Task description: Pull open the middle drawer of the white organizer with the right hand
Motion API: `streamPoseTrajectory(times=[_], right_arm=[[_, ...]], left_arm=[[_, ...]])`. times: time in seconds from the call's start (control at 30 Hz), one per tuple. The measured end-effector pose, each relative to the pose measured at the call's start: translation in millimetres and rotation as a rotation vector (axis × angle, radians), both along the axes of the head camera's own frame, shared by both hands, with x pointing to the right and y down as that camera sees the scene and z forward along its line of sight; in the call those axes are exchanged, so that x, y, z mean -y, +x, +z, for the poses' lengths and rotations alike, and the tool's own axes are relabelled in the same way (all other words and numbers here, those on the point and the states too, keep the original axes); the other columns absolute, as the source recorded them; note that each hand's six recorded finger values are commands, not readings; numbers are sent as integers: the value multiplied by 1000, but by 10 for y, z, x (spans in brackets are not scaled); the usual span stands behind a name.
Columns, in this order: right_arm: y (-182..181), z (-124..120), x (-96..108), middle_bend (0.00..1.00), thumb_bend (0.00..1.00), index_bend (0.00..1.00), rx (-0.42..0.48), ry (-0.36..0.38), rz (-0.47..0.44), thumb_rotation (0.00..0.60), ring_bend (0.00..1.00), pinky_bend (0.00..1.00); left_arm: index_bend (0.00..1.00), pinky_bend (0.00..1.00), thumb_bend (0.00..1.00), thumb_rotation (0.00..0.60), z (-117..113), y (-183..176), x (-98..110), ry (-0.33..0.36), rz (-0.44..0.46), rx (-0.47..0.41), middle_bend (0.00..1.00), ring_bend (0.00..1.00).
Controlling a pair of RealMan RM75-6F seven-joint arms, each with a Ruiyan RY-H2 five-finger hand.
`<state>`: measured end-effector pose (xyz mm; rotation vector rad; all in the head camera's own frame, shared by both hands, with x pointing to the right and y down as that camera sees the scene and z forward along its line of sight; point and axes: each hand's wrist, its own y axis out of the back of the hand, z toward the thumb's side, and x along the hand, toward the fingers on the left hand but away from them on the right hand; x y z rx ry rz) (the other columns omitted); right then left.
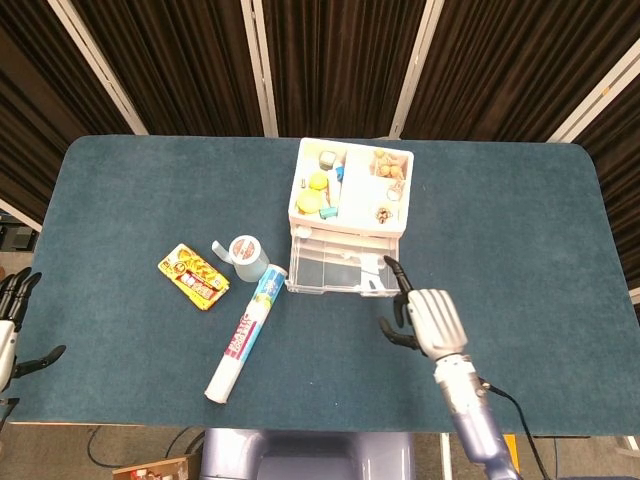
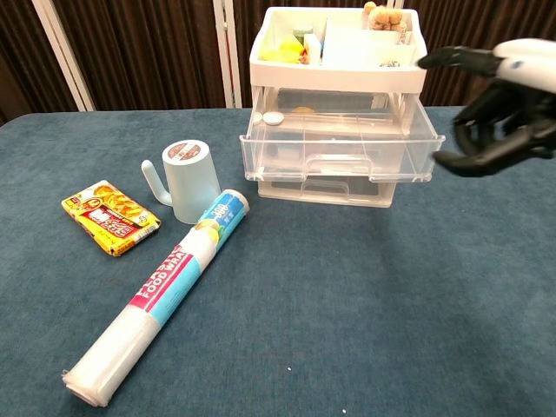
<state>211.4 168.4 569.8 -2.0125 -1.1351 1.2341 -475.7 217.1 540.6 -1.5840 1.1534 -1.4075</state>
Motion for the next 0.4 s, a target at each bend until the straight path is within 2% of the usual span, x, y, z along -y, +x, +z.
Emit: streamPoseTrajectory(times=[0.03,0.13,0.2,0.23,0.27,0.33,0.4], right_arm=[[76,-36,-16,654,371,0,-23,15,-5,600,619,803],[378,-159,-83,450,336,0,-105,62,-14,600,424,648],[612,-229,-154,263,295,0,-155,92,-14,600,235,481],[707,-243,-187,134,256,0,-172,101,-13,600,108,362],[829,-243,-234,58,219,0,-192,110,-9,600,39,274],[1024,-228,-311,1,166,0,-222,118,-2,600,0,168],[1268,-208,-406,0,137,0,-268,123,2,600,0,113]], left_arm=[[0,36,9,600,-9,1,-5,3,1,-1,0,0],[0,36,9,600,-39,6,-26,12,6,-1,0,0],[0,36,9,600,-58,11,-43,19,11,5,0,0],[0,36,9,600,-65,11,-50,22,12,9,0,0],[0,36,8,600,-72,12,-58,25,13,12,0,0],[0,36,8,600,-89,18,-76,32,17,20,0,0],[0,35,7,600,-102,28,-84,40,24,27,0,0]])
